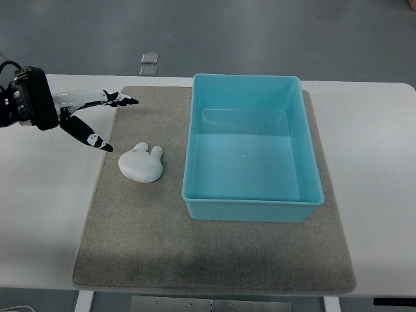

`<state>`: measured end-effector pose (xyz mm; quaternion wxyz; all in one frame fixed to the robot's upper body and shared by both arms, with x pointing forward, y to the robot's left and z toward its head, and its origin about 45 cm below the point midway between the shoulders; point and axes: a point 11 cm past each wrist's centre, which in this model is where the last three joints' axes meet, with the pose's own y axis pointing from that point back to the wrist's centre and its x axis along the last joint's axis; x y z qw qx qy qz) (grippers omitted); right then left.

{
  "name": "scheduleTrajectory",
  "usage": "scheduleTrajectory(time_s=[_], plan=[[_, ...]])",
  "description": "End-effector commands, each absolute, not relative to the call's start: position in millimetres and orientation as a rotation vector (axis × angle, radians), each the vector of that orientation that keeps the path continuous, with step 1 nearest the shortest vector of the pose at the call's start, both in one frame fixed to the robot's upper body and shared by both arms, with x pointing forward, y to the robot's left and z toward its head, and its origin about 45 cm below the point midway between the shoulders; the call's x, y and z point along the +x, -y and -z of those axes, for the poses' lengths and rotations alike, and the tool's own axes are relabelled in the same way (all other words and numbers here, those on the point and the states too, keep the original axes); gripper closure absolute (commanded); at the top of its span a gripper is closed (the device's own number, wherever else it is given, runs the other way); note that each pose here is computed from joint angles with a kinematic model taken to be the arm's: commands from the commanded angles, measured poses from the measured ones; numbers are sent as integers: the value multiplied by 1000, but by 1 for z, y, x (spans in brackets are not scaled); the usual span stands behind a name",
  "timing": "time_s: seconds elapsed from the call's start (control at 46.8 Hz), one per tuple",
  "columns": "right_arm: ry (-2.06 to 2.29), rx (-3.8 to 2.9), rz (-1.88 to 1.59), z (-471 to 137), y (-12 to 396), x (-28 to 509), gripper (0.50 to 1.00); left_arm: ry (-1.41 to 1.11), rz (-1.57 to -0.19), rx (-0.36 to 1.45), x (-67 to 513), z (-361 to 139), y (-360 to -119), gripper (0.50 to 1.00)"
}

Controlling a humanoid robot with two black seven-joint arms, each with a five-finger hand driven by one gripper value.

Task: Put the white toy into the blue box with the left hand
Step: 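Move the open left hand down toward the white rabbit toy, then close the left hand fingers around the white rabbit toy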

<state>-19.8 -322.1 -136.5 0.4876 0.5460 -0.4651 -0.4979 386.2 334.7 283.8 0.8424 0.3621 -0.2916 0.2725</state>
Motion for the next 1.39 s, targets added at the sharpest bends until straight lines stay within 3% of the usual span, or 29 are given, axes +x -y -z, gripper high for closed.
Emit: scheduleTrajectory(time_s=[0.0,0.406,0.791,1.368], plan=[[1131,1328,1211,137,322,-20,564,637,-539,778,377,-279,-329,512],[1131,1328,1211,137,322,-20,564,691,-448,817,357,-263,-316,514],[1131,1328,1211,137,322,-20,564,752,-462,825,353,-252,-312,516],[1131,1328,1211,137,322,-20,564,789,-418,808,354,-236,-287,521]])
